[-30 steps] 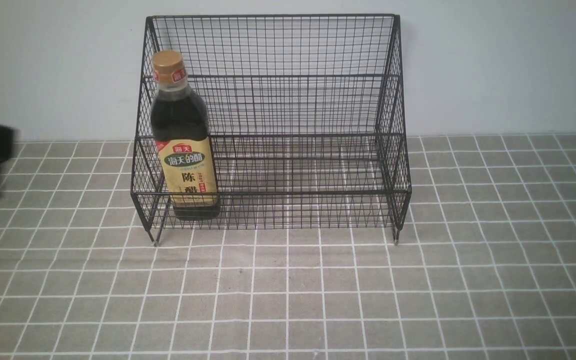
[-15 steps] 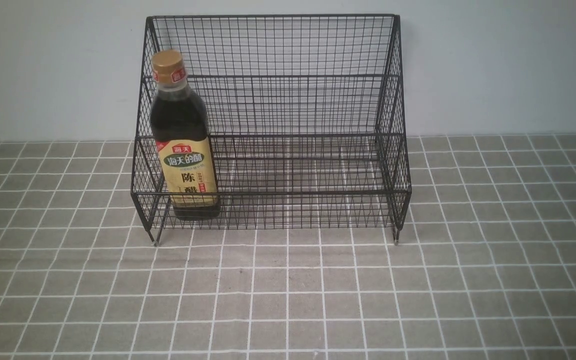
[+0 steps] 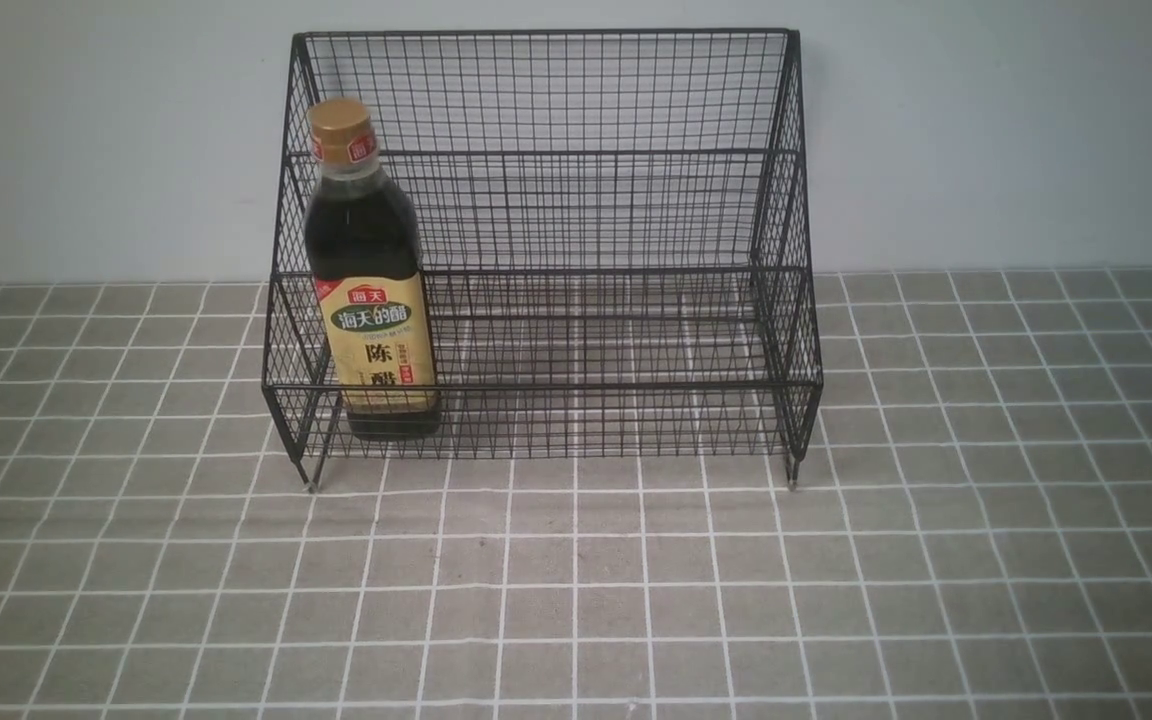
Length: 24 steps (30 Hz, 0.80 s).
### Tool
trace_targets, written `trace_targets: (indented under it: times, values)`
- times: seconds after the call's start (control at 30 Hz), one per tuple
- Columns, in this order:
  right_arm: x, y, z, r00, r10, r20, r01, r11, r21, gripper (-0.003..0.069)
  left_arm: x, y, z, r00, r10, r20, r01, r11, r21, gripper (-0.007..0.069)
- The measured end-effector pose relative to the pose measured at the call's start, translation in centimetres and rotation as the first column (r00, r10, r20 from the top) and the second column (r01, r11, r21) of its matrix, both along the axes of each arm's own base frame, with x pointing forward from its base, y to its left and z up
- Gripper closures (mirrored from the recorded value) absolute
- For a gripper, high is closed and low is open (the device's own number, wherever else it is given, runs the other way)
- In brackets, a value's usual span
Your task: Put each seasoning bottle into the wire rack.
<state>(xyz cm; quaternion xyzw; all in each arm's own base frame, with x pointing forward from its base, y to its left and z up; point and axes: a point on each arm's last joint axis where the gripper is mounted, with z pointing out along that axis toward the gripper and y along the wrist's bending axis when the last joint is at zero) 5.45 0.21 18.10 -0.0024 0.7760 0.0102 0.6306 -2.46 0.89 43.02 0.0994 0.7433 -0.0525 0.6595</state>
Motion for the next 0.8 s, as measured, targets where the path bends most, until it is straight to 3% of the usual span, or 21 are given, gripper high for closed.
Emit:
trace_targets:
  times: [0.27,0.43,0.6,0.8]
  values:
    - [0.0,0.0,0.0,1.000,0.000,0.000,0.000,1.000,0.000,0.0673,4.1,-0.9,-5.9,0.997,0.047,0.067,-0.050,0.997,0.055,0.0632]
    - [0.0,0.0,0.0,1.000,0.000,0.000,0.000,1.000,0.000,0.0673,7.1,-1.0,-16.8,0.990,0.136,0.030,-0.139,0.979,0.146,0.0632]
    - [0.0,0.0,0.0,1.000,0.000,0.000,0.000,1.000,0.000,0.0673,7.6,-0.8,-22.8,0.981,0.188,-0.044,-0.178,0.969,0.170,0.0632]
    - [0.0,0.0,0.0,1.000,0.000,0.000,0.000,1.000,0.000,0.0673,7.7,-0.8,-25.9,0.970,0.196,-0.142,-0.168,0.968,0.185,0.0632]
